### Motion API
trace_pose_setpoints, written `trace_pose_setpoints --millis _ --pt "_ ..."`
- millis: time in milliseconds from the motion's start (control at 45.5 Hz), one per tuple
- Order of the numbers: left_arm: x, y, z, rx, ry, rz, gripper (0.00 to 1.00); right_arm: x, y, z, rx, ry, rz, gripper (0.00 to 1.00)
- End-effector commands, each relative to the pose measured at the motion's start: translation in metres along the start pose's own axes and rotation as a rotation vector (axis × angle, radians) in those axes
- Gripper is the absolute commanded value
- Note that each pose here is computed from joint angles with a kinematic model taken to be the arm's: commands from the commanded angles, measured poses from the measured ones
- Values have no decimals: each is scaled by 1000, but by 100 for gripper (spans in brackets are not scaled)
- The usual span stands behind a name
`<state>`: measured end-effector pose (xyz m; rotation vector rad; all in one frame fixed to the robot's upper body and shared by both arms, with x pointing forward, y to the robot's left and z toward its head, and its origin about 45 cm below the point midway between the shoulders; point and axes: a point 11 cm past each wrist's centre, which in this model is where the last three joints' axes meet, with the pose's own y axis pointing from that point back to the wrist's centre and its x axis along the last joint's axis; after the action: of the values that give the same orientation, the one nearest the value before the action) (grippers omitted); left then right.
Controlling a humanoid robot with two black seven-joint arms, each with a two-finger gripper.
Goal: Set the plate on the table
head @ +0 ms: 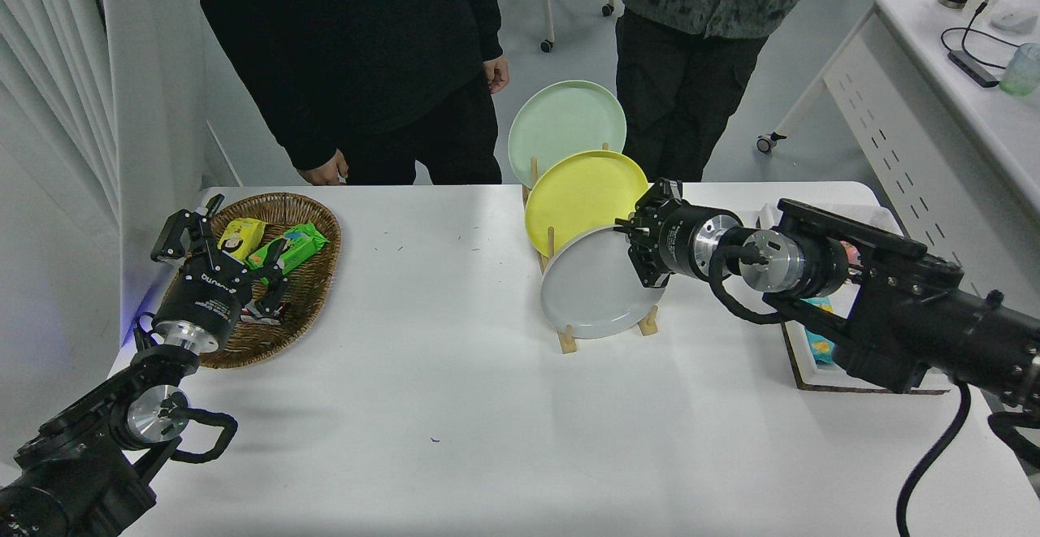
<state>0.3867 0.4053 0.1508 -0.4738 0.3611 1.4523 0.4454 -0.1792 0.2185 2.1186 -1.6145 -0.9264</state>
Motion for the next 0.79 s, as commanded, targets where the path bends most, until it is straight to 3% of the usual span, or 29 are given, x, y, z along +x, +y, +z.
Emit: trace_pose_setpoints --millis 0,769 --pt "0 0 0 0 0 0 98 -3 8 -8 -7 11 -2 1" --pt "0 0 0 0 0 0 98 -4 40 -57 60 52 -15 0"
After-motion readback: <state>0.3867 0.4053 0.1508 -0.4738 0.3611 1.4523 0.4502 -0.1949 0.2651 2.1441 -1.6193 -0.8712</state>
